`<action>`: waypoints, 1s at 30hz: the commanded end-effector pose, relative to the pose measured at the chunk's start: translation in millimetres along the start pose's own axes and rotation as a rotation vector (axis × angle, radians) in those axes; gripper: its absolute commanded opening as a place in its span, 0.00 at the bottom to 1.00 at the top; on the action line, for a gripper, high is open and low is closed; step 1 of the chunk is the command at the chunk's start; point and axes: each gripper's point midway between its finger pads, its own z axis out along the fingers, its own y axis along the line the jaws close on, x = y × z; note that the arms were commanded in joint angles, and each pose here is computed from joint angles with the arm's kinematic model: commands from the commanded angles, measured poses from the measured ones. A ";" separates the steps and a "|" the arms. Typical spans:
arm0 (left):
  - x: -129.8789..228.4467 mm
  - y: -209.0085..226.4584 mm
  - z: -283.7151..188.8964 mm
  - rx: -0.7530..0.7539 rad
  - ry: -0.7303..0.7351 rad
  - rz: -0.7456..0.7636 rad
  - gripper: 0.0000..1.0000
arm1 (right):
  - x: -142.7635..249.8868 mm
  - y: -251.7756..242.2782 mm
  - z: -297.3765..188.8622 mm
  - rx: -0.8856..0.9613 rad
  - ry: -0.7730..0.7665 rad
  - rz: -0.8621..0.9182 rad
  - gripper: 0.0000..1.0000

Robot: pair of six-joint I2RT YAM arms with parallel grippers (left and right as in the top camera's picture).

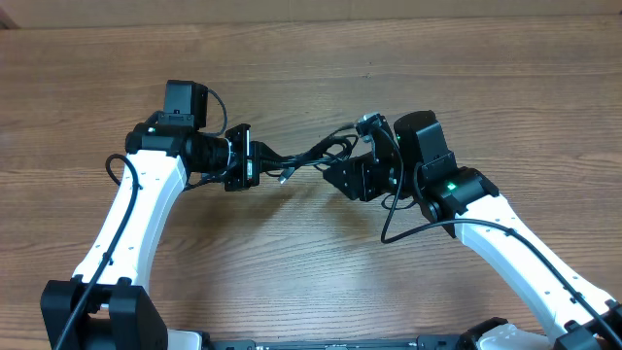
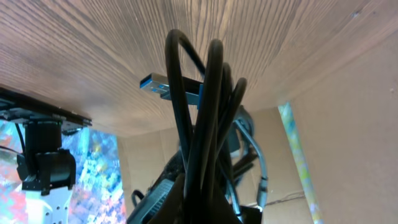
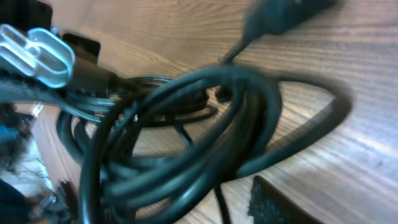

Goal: Untangle cables

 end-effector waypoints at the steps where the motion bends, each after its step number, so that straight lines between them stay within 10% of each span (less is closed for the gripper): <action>1: 19.8 -4.6 -7.5 0.017 0.066 0.052 0.04 | -7.9 0.6 -0.3 0.001 -0.017 -0.004 0.36; 8: 17.8 -6.2 -7.4 0.023 0.053 0.059 0.04 | 2.6 -2.4 -0.3 0.012 0.023 0.021 0.05; 30: -59.8 -19.9 -25.0 0.095 -0.390 0.056 0.04 | 59.5 -48.8 -14.3 0.266 0.239 0.009 0.04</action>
